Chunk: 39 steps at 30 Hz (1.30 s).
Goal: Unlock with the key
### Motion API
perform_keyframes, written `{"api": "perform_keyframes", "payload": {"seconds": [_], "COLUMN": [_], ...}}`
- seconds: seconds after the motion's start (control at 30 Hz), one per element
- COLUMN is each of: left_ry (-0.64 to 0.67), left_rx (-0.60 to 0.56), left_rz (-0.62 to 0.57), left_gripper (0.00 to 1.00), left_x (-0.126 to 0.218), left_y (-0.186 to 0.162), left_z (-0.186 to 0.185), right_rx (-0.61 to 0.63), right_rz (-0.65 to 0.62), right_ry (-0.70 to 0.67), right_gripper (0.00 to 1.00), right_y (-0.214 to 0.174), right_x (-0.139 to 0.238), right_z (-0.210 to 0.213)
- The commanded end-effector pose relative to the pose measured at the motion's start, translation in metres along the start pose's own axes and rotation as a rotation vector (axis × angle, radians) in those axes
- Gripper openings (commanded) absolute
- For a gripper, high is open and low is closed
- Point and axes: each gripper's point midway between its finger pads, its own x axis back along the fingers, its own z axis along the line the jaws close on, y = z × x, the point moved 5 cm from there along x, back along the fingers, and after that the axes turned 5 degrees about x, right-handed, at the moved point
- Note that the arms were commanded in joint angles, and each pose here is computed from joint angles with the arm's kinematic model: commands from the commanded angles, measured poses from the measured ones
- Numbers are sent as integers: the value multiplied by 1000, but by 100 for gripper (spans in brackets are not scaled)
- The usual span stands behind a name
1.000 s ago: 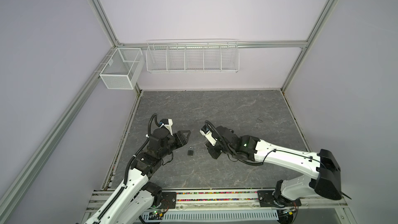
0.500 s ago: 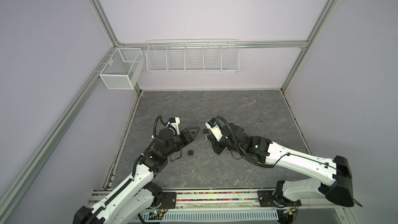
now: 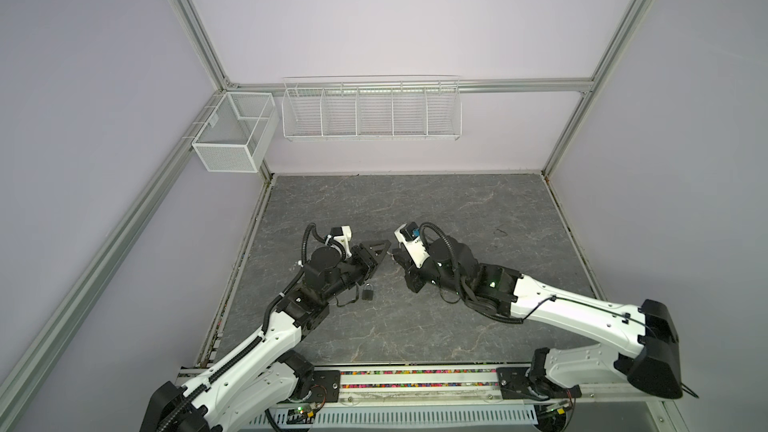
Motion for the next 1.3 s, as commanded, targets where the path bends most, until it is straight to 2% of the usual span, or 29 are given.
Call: {"api": "perform_keyframes", "payload": {"seconds": [0.0,0.2,0.6,0.8,0.83,0.93,1.03,1.13,1.27], "left_ry": [-39,-52,-34,-23,-22,-13,-27,-29,-69], "left_rx": [52,70,65,43,28,-57,-202,-415,-666], "left_rz": [2,-16,-24,-27,-31,-53,-90,-110,-112], "left_gripper": [39,30,1,0,0,0,0,0,0], "left_x": [-2,-1,-1,-3,-3,-1,3,6,7], "left_y": [-1,1,2,3,3,7,12,15,14], "left_z": [-5,-7,-5,-6,-7,-16,-30,-44,-62], "right_rx": [18,31,43,48,48,44,7,-76,-259], "right_rz": [-37,-36,-34,-35,-32,-24,-27,5,39], "right_ry": [-23,2,-6,-3,-5,-4,25,103,267], "right_gripper": [7,7,7,7,10,34,57,65,74], "right_y": [1,1,1,3,4,4,2,-1,-3], "right_x": [-8,-15,-14,-10,-9,0,15,26,37], "right_z": [-3,1,0,0,0,-2,-4,-8,-17]}}
